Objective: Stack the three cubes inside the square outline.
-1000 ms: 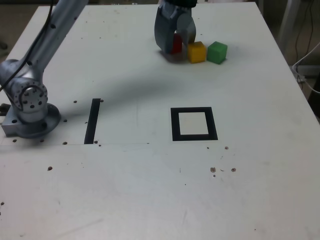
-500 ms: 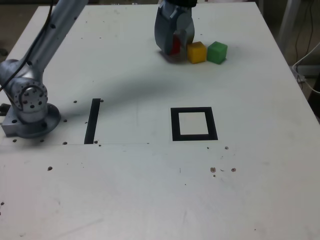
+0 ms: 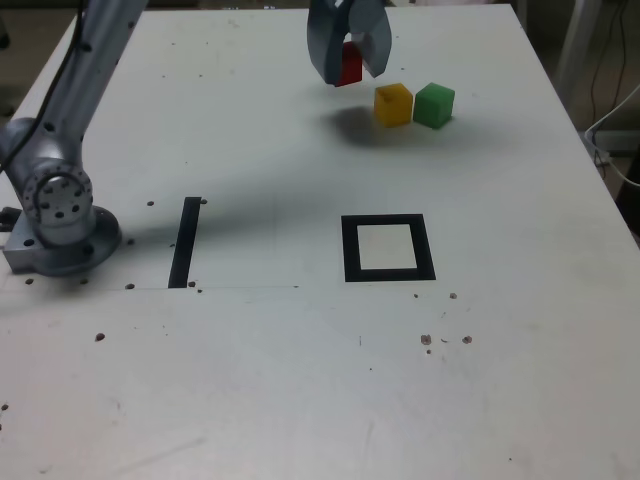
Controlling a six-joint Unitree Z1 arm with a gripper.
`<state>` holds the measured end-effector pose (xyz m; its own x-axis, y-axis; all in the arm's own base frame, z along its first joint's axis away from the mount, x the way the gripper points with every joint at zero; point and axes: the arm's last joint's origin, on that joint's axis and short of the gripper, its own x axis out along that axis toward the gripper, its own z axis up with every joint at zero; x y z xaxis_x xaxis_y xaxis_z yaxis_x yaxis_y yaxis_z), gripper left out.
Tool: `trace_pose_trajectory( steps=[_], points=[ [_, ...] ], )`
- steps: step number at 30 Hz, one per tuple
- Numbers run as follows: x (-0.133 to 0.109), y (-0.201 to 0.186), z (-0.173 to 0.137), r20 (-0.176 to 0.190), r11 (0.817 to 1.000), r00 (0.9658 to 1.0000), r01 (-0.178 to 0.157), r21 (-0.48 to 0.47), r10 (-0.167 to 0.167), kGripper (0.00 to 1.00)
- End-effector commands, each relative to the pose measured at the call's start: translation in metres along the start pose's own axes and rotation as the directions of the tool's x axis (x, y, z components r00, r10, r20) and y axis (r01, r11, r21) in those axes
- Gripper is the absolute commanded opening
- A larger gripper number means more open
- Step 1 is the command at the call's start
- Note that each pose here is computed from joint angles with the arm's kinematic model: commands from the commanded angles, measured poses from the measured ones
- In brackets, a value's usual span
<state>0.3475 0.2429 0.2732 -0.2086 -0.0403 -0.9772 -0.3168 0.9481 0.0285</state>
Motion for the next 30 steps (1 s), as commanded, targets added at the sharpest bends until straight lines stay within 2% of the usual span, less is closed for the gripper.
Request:
trace_pose_trajectory(
  steps=[1, 10, 17, 22, 30],
  points=[
    [-0.008, -0.017, -0.01, -0.018, 0.999, 0.9998, -0.003, 0.034, 0.004, 0.29],
    [-0.015, -0.091, -0.041, -0.045, 0.988, 0.9984, -0.026, 0.152, 0.033, 0.29],
    [-0.013, -0.144, -0.061, -0.041, 0.973, 0.9982, -0.032, 0.228, 0.043, 0.29],
    [-0.01, -0.175, -0.069, -0.034, 0.962, 0.9986, -0.03, 0.272, 0.04, 0.29],
    [0.006, -0.211, -0.075, -0.036, 0.946, 0.9992, -0.006, 0.324, 0.019, 0.29]
  ],
)
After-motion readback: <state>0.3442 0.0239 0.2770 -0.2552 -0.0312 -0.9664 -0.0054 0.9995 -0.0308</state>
